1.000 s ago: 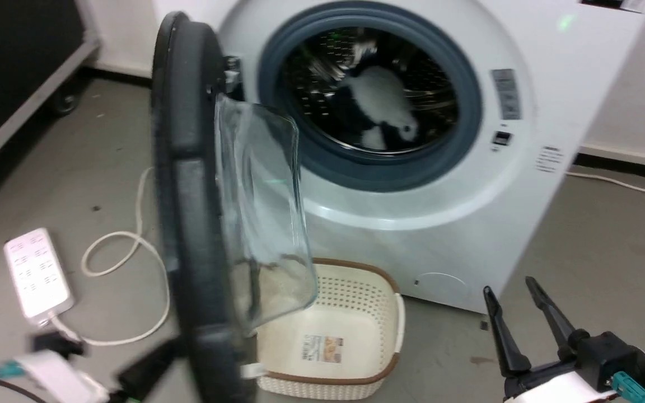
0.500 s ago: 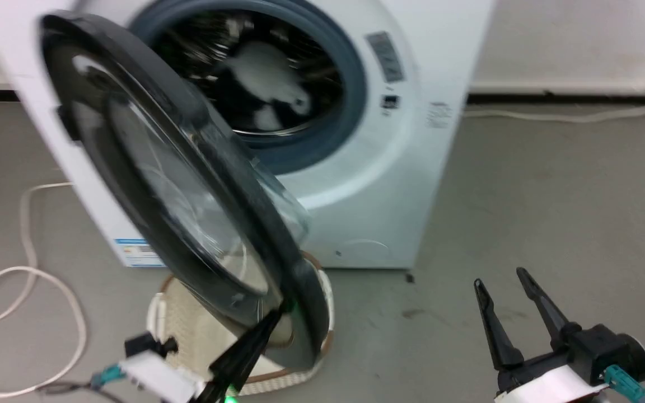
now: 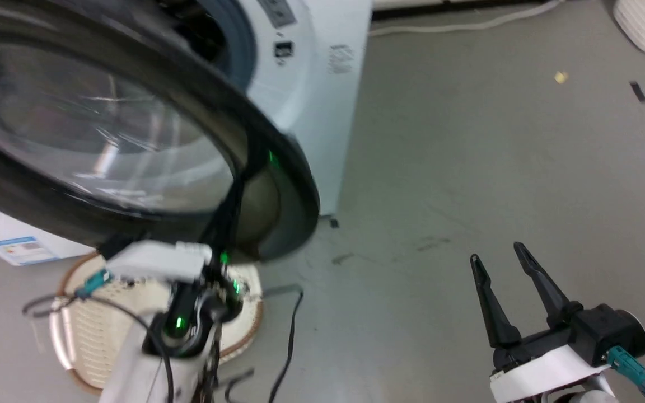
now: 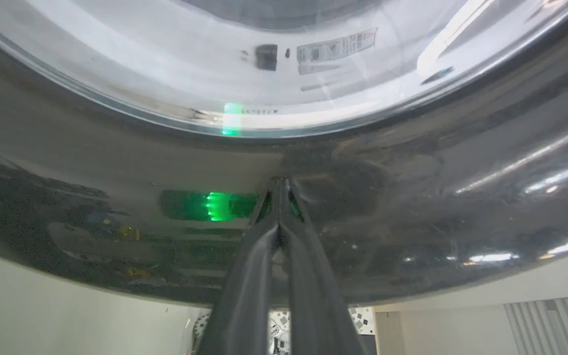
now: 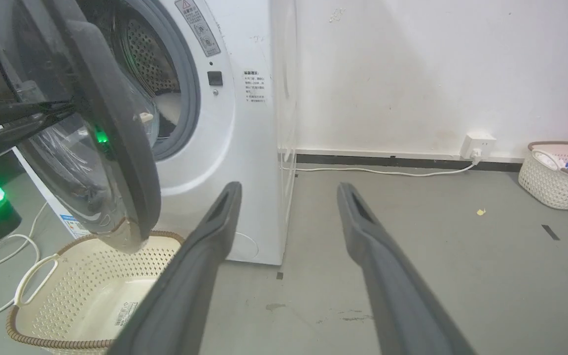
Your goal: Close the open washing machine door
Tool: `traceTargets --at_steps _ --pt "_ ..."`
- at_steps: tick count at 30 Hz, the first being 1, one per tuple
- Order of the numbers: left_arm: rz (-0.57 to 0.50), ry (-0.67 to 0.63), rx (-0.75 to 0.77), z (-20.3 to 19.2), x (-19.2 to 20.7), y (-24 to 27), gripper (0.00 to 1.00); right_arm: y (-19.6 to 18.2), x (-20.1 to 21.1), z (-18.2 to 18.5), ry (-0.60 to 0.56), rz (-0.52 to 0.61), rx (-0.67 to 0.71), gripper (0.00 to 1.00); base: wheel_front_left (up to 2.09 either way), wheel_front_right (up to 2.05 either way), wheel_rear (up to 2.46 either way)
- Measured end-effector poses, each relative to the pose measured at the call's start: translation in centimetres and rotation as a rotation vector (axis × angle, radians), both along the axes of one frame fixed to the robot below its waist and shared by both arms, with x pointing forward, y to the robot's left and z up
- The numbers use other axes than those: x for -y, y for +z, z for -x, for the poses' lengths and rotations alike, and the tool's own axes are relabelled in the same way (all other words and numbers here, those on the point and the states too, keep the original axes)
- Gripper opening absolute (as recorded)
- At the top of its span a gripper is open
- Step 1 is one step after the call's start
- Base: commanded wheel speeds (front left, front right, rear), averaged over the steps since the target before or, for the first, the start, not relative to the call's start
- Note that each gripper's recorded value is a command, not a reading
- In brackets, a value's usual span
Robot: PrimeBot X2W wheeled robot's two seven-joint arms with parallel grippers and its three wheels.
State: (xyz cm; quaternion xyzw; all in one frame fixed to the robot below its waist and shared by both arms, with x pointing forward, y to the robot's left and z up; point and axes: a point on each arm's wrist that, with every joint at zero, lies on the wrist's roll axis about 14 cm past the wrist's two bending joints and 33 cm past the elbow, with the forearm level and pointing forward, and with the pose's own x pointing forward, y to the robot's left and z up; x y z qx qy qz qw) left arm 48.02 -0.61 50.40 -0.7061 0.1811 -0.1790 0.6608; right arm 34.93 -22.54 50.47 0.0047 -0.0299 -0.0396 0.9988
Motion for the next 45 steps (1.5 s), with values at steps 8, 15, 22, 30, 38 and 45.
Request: traceTargets --at_steps 8,15,22,30,38,45 --pt "0.035 -0.002 -0.039 -5.2 3.5 -0.5 0.00 -1.2 1.6 -0.5 -0.050 0.008 -0.045 1.00 0.00 0.00 0.00" --pt "-0.020 0.008 -0.016 -4.1 1.9 -0.5 0.00 -0.9 0.8 -1.3 -0.022 -0.002 -0.026 1.00 0.00 0.00 0.00" --pt "-0.367 0.011 0.133 1.4 -2.2 -2.0 1.00 0.5 -0.7 -1.8 0.029 0.001 0.025 1.00 0.00 0.00 0.00" --pt "-0.886 0.135 0.401 6.9 -10.5 -1.7 1.00 1.5 -3.9 -1.4 0.128 -0.007 0.060 1.00 0.00 0.00 0.00" --pt "-1.325 0.365 0.594 10.8 -16.7 3.0 1.00 2.5 -7.5 -1.6 0.236 -0.023 0.095 1.00 0.00 0.00 0.00" --pt "-1.471 0.512 0.555 13.8 -20.0 3.7 1.00 2.4 -9.6 -1.7 0.302 -0.023 0.091 1.00 0.00 0.00 0.00"
